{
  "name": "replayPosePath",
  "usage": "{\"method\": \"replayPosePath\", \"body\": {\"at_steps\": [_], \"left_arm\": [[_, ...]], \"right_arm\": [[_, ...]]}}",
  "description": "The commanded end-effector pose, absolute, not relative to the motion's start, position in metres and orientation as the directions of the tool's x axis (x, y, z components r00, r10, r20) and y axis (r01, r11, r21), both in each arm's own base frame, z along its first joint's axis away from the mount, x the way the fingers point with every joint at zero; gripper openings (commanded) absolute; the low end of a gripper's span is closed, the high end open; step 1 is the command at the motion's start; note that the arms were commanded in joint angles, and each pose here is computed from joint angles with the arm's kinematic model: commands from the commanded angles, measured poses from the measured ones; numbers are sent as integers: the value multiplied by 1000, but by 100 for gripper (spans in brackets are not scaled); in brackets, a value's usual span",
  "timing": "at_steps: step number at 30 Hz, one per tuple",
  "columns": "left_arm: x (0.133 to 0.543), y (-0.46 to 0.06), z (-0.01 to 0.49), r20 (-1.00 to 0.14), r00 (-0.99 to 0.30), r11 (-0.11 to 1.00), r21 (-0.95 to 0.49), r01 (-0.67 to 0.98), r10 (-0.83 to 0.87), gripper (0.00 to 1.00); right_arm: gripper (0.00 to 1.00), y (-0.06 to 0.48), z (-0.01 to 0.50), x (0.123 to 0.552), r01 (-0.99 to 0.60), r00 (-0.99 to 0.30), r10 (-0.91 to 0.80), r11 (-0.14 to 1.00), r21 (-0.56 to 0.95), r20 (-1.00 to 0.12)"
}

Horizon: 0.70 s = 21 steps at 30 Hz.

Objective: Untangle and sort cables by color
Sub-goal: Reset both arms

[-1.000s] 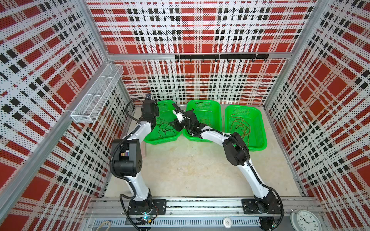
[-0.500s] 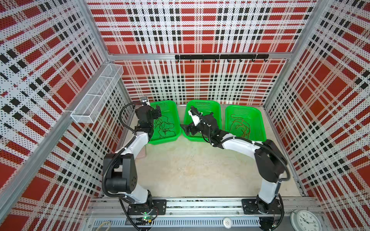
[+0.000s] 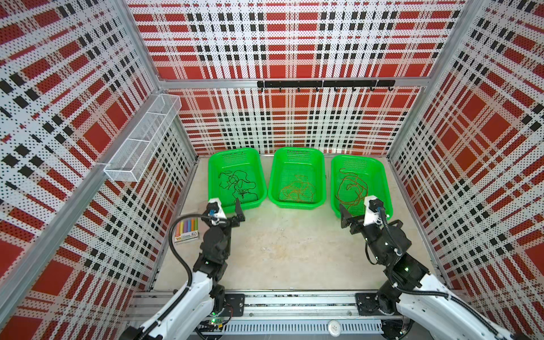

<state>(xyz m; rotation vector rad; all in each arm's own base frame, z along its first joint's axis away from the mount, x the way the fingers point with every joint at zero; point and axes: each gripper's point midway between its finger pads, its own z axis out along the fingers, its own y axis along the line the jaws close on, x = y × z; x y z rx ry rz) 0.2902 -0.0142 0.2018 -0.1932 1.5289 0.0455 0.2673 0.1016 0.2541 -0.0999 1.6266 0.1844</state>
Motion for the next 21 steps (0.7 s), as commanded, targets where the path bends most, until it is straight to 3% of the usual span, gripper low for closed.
{"method": "replayPosePath", "body": {"at_steps": [1,3,7,11,17,21], "left_arm": [[278,4,217,-979,171,961,-148,-233,-109,98],[284,8,211,-986,148,957,-115,-267,-77,98],[295,16,201,-989,125,952,-108,-285,-74,98],[306,41,201,-976,178,942,-171,-289,-122,98],[337,28,180,-993,113,970,-16,-243,12,98],[333,32,180,-982,188,963,-35,-266,16,98]], "right_arm": [[100,66,210,275,-36,-131,-73,997,-69,-989],[100,39,215,283,73,-35,-15,997,-18,-999],[100,10,174,300,110,-75,49,993,41,-996],[100,9,162,316,79,-33,48,996,45,-998],[100,40,156,359,-77,-23,-86,993,-84,-996],[100,24,149,359,-86,41,-5,996,-8,-999]]}}
